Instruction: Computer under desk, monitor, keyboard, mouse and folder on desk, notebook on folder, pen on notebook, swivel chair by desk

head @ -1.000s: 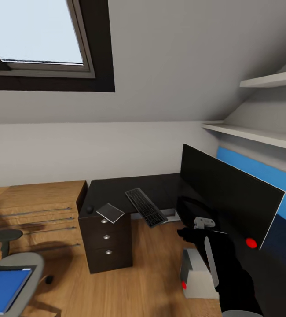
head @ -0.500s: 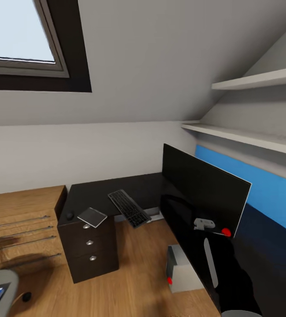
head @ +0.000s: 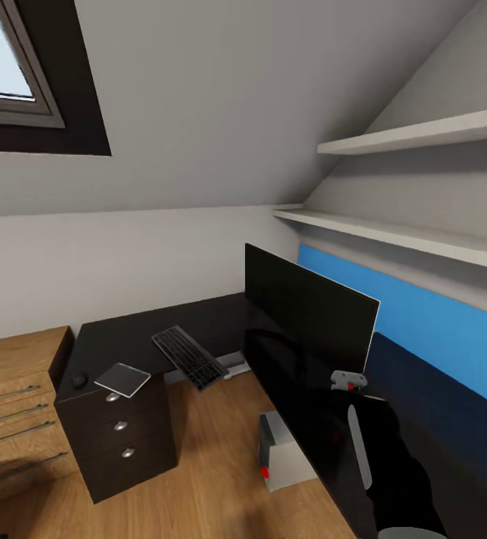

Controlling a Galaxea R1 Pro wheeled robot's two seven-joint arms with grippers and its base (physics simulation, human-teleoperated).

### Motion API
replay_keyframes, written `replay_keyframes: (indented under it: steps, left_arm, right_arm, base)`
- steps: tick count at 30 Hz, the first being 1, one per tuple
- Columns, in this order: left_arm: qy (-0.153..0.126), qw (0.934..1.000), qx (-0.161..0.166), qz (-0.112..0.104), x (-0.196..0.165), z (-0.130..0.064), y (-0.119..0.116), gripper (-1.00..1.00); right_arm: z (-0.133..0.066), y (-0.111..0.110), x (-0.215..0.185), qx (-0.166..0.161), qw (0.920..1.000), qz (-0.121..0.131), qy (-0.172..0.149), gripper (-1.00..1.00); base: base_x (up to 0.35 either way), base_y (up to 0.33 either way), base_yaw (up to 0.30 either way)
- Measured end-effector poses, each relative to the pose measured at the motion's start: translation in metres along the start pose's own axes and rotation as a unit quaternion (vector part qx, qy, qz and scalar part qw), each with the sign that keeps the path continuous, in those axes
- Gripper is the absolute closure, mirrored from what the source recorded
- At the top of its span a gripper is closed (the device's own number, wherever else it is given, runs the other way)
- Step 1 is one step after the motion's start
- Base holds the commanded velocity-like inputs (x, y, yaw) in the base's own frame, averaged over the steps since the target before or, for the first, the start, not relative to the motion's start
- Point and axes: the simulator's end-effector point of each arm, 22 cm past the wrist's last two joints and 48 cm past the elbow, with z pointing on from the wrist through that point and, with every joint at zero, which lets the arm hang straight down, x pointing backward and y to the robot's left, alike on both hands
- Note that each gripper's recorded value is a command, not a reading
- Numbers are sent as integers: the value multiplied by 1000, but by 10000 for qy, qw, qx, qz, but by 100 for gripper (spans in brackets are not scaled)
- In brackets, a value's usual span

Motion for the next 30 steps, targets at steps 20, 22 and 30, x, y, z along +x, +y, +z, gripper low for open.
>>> replay_keyframes:
  steps: [20,22,30]
  left_arm:
    - [0,10000,0,0,0,0,0,-100]
    - [0,10000,0,0,0,0,0,-100]
    - [0,10000,0,1,0,0,0,-100]
  right_arm:
    - [3,0,4,-5,10000,-11,19,-100]
    - [4,1,4,-7,10000,-11,21,-100]
    - [4,1,4,-6,10000,-15,12,-100]
  base:
    - [0,0,-287]
    - [0,0,-287]
    - [0,0,-267]
